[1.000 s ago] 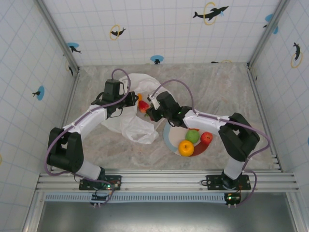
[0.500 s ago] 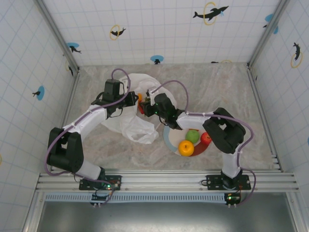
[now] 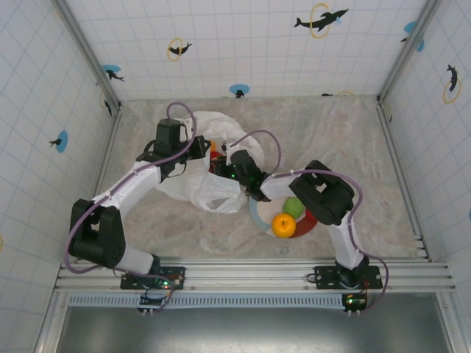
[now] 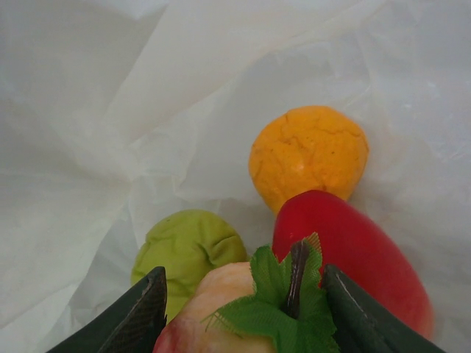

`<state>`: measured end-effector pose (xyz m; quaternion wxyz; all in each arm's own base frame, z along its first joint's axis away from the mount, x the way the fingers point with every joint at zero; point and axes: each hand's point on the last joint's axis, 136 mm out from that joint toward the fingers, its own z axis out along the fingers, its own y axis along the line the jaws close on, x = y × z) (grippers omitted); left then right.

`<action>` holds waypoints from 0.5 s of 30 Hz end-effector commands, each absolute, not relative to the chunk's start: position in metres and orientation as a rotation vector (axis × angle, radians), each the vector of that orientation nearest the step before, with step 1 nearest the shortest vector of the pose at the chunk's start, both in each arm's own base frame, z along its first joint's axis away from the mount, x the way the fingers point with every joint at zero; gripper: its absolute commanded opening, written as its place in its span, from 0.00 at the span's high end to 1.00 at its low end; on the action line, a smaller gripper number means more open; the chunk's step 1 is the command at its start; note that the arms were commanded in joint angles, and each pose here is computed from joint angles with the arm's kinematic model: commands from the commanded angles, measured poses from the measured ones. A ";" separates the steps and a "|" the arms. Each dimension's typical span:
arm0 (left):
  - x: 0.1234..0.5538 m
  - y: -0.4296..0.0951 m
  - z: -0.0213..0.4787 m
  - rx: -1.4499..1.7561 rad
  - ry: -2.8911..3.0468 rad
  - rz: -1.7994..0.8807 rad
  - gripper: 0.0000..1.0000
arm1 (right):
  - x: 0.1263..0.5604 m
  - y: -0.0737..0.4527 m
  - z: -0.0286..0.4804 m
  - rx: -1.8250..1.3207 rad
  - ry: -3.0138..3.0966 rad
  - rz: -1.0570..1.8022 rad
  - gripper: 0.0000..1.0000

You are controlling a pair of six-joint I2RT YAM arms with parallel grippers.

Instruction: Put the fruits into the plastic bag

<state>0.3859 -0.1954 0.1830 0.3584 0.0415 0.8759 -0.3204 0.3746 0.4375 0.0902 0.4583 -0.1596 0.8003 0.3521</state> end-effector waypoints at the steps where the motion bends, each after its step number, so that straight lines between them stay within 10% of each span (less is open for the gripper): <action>1: 0.385 -0.197 0.194 0.105 2.224 -0.843 1.00 | 0.375 0.457 0.107 -0.391 1.906 0.954 0.49; 15: 0.384 -0.196 0.192 0.107 2.229 -0.833 1.00 | 0.368 0.464 0.109 -0.473 1.926 0.980 0.27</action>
